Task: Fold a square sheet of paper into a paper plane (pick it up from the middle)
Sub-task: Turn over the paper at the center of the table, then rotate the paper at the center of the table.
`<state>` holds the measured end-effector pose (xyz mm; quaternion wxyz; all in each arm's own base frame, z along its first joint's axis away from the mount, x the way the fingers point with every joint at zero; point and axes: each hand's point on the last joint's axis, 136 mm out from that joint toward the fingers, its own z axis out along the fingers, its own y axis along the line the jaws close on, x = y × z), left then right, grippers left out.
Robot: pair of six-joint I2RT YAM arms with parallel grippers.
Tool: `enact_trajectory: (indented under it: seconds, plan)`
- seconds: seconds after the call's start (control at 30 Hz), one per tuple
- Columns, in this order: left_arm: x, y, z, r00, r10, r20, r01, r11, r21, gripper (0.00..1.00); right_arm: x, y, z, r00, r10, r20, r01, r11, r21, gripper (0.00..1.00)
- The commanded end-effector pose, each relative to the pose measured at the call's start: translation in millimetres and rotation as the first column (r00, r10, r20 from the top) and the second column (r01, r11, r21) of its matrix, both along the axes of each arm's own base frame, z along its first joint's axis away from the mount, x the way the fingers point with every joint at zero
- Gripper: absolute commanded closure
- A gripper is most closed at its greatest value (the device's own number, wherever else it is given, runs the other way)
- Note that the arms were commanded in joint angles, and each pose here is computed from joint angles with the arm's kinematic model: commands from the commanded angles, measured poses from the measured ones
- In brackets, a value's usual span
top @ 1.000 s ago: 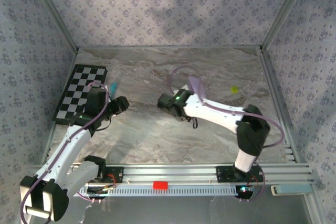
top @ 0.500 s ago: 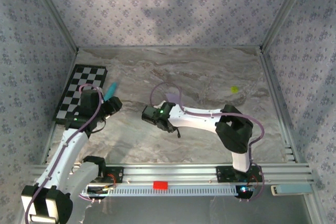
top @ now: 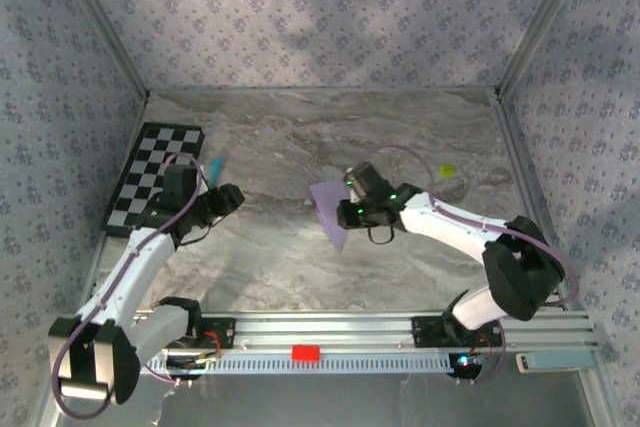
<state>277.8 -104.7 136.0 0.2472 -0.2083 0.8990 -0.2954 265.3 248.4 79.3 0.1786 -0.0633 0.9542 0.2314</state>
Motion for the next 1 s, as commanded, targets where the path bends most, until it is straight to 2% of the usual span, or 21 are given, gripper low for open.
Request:
enact_trajectory:
  seconds: [0.0,0.2,0.53,0.97]
  plan:
    - [10,-26,12,0.998,-0.052,0.027,0.055,0.992,-0.112,0.5,-3,28,6,0.994,0.041,-0.101,-0.008,0.95,0.312,0.85]
    - [17,-51,5,0.995,-0.096,0.003,0.095,0.989,-0.116,0.58,-2,37,-10,0.983,0.085,-0.163,-0.024,0.938,0.345,0.91]
    - [22,-71,-2,0.99,-0.136,-0.026,0.131,0.98,-0.153,0.63,-1,40,-43,0.968,0.056,-0.245,0.024,0.951,0.31,0.94]
    - [29,-118,-13,0.969,-0.243,-0.051,0.228,0.952,-0.205,0.72,-17,31,-80,0.925,-0.113,-0.364,0.185,0.968,0.171,0.94]
